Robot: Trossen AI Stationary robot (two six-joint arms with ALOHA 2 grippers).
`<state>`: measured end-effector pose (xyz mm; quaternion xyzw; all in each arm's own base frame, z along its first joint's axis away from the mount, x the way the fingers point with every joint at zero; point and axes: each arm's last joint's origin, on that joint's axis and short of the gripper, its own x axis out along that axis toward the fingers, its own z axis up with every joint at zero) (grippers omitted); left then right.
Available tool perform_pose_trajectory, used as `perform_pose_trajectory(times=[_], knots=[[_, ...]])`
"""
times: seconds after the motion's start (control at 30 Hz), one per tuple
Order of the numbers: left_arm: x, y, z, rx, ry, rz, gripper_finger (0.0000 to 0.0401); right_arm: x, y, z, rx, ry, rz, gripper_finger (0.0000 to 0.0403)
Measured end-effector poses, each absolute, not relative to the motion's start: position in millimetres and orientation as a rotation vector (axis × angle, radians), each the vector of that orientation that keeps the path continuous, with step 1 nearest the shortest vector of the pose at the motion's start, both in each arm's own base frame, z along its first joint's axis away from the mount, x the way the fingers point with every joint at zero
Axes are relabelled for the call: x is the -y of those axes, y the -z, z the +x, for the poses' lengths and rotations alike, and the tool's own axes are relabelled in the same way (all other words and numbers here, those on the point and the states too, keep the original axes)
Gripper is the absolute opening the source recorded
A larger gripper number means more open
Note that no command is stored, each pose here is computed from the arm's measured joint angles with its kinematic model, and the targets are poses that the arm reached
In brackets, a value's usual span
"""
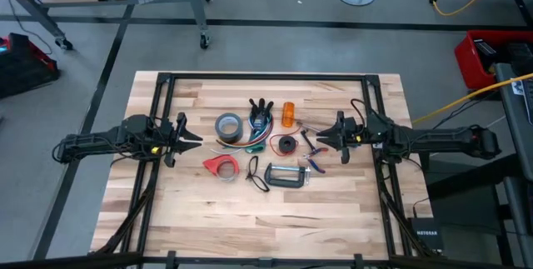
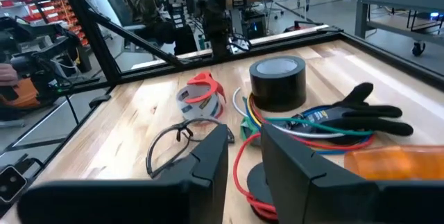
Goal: Coil cords
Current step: Return to Home Position
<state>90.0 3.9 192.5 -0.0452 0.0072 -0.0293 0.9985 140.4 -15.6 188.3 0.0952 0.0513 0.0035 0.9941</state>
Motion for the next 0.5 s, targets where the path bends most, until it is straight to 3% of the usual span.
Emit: perform_pose_trajectory(times=[0.5], knots=[[-3.9,-190.7,89.9,-0.032,0.058,-0.031,0.0072,14.8,-173.7,133.8,-0.17,0.0,0.203,0.009]])
